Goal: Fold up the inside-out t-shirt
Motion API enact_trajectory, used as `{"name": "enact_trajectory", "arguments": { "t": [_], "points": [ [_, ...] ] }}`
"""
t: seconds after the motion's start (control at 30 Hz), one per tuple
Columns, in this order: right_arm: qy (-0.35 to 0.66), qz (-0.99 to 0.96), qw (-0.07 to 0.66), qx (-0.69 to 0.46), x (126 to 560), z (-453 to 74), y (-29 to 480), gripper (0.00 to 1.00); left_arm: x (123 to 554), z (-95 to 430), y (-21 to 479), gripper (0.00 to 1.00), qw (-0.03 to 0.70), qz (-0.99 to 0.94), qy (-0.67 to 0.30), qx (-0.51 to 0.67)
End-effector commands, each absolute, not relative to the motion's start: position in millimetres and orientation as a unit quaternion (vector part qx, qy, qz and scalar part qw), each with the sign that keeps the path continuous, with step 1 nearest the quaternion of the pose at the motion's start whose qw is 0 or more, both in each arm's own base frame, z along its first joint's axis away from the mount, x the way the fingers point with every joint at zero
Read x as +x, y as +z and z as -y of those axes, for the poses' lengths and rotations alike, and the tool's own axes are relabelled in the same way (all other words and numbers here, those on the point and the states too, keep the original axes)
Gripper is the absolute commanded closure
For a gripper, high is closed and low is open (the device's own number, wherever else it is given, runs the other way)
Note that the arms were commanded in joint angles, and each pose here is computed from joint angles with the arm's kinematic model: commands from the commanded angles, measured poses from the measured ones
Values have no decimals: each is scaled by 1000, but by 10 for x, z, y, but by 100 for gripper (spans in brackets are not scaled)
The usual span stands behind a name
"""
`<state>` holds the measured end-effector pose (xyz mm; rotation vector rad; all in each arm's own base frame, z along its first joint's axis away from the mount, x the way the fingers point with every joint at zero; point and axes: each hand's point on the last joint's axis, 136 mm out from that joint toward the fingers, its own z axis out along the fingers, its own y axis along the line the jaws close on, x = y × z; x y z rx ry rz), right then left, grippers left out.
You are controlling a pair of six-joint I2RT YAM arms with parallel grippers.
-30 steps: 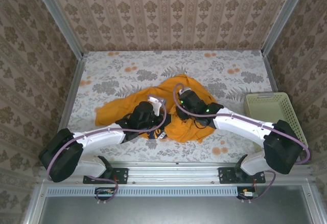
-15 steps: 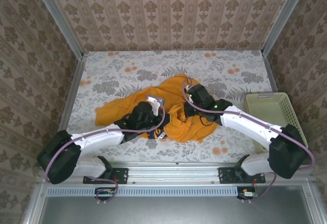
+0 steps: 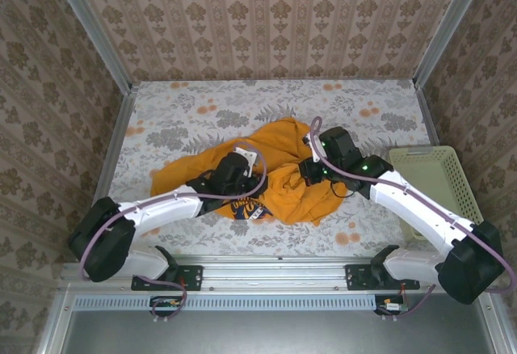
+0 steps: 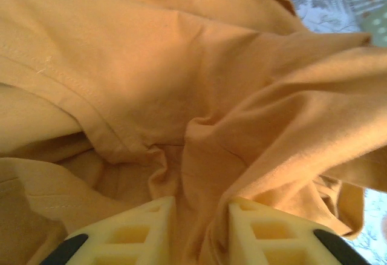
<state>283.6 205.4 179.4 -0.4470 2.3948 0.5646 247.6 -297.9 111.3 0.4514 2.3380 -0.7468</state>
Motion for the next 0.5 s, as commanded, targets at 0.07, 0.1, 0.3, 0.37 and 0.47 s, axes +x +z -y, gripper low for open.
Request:
{"name": "enact_trajectory", "arguments": {
  "t": [0.07,0.1,0.3,0.37,0.47],
  "points": [
    [229,-913,297,-160,2984,-2112,1841,100,2492,2997,1288,57,347,-882,-246,202],
    [233,-912,300,-156,3015,-2133,1874,100,2451,3036,1363,54,359,-874,-248,214],
    [279,-890,325,-154,3025,-2282,2212,100,2233,3174,1711,49,415,-837,-247,256],
    [262,-891,335,-161,2988,-2271,2260,100,2177,3203,1765,47,429,-829,-248,259],
    [253,-888,344,-171,2929,-2288,2300,100,2128,3293,1726,45,423,-825,-267,263]
  ]
}}
